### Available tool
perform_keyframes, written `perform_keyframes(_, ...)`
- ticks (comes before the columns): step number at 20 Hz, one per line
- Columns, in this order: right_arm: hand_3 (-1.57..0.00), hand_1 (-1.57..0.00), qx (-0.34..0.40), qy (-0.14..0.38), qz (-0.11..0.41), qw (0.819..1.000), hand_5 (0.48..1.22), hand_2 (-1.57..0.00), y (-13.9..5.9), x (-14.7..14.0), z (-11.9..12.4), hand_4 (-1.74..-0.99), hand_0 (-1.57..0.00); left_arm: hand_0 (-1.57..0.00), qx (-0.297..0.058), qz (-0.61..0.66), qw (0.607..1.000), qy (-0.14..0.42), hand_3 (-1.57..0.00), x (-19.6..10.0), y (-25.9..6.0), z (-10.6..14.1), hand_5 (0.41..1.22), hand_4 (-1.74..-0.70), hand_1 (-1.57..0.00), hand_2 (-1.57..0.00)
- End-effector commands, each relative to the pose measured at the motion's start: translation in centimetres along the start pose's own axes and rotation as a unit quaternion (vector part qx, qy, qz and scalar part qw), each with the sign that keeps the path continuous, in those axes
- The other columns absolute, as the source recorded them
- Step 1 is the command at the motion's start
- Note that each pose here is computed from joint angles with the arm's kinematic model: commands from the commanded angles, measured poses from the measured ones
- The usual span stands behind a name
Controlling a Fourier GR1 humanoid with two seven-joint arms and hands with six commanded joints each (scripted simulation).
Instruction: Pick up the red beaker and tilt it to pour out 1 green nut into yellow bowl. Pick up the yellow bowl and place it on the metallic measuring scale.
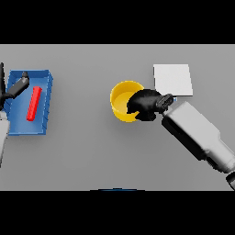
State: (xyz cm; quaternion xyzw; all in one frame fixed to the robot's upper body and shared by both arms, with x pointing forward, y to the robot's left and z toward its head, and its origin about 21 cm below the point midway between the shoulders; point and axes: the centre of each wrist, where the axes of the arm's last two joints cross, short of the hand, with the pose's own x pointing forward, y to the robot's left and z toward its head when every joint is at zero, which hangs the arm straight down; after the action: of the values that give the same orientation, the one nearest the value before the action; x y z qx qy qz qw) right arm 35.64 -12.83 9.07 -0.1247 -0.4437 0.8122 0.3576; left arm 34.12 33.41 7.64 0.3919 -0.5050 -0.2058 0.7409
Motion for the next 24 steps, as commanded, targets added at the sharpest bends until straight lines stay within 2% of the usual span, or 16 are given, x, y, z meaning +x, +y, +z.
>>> perform_keyframes(1,-1.25,-1.56,-0.006,0.005,0.002,1.000,1.218,-1.41,-0.4,0.0,0.4,-1.737,-1.56,0.00,0.002,-0.001,1.000,-0.005,0.00,0.4,0.2,-0.1,0.695,-0.74,0.00,0.00)
perform_keyframes(3,-1.26,-1.56,-0.018,0.017,0.009,1.000,1.219,-1.41,-1.5,-0.6,1.6,-1.738,-1.56,0.00,0.005,-0.001,1.000,-0.012,0.00,0.4,0.7,-0.1,0.696,-0.74,0.00,0.00)
perform_keyframes(6,-1.27,-1.57,-0.039,0.033,0.006,0.999,1.220,-1.44,-2.1,-1.3,2.3,-1.740,-1.57,0.00,0.009,0.002,1.000,-0.003,0.00,0.3,0.9,-0.1,0.697,-0.74,0.00,0.00)
perform_keyframes(8,-1.38,-1.57,-0.051,0.038,-0.002,0.998,1.220,-1.44,-2.8,-1.8,2.2,-1.740,-1.57,0.00,0.004,0.005,1.000,-0.004,0.00,0.2,0.7,0.0,0.697,-0.75,0.00,0.00)
perform_keyframes(14,-1.23,-1.57,-0.091,0.098,-0.017,0.991,1.221,-1.52,-4.3,-5.8,4.6,-1.741,-1.57,0.00,0.009,-0.001,1.000,-0.001,0.00,0.4,0.6,0.1,0.710,-0.74,0.00,0.00)
perform_keyframes(20,-1.18,-1.57,-0.116,0.158,-0.046,0.979,1.221,-1.50,-3.7,-10.3,5.7,-1.741,-1.57,0.00,0.005,0.002,1.000,0.000,0.00,0.4,0.9,0.0,0.697,-0.73,0.00,0.00)
perform_keyframes(24,-1.23,-1.57,-0.115,0.186,-0.062,0.974,1.221,-1.48,-1.4,-12.6,5.5,-1.741,-1.57,0.00,0.006,0.001,1.000,0.005,0.00,0.5,1.1,-0.1,0.685,-0.73,0.00,0.00)
